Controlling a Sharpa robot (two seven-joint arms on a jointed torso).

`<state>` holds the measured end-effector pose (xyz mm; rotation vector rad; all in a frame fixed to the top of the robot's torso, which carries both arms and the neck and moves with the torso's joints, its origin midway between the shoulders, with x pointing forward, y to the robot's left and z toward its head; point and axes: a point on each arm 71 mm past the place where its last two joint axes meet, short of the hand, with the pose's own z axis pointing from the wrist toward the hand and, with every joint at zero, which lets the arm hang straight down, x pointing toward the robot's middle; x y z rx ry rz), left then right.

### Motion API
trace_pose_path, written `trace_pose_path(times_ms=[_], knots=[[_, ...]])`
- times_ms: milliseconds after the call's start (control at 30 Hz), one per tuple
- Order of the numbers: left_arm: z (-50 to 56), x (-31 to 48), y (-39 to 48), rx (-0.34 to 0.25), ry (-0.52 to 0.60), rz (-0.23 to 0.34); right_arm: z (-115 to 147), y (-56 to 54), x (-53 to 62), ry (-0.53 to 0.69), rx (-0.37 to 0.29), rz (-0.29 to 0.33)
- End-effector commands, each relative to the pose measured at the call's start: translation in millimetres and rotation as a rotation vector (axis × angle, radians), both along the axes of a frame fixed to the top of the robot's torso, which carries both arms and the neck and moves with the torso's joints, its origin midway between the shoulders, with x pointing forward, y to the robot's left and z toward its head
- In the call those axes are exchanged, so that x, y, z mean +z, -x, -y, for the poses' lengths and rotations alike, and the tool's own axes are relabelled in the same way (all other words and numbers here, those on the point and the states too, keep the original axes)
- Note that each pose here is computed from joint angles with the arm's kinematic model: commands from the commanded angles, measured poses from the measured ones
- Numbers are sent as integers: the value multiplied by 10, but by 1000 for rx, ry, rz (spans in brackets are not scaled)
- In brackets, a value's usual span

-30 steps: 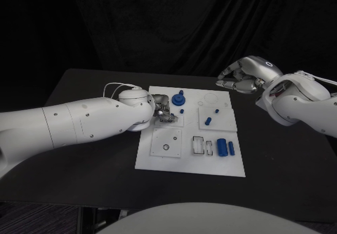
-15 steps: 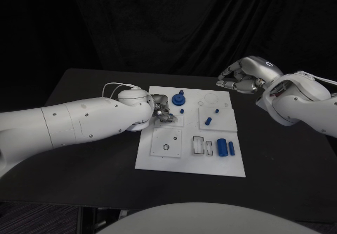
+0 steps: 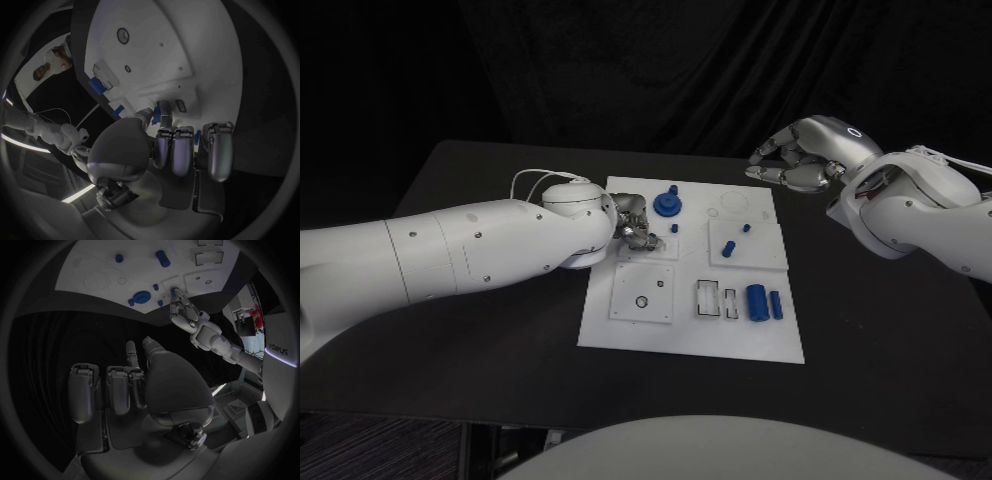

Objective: Assemble the parts on the task board

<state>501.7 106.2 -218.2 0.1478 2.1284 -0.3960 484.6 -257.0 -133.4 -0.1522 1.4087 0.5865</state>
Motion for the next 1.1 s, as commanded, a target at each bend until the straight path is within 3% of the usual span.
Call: trace_pose_path(times_ms=[33,700,1100], knots=[[26,-5,11,-28,17,2,17,-4,-15,4,-22,-9],[41,-24,8,-42,-4,-20,19,-5,-24,9,-24,-20],[35,-4,43,-39,18,-4,24,-7,-28,12,-25,-24]])
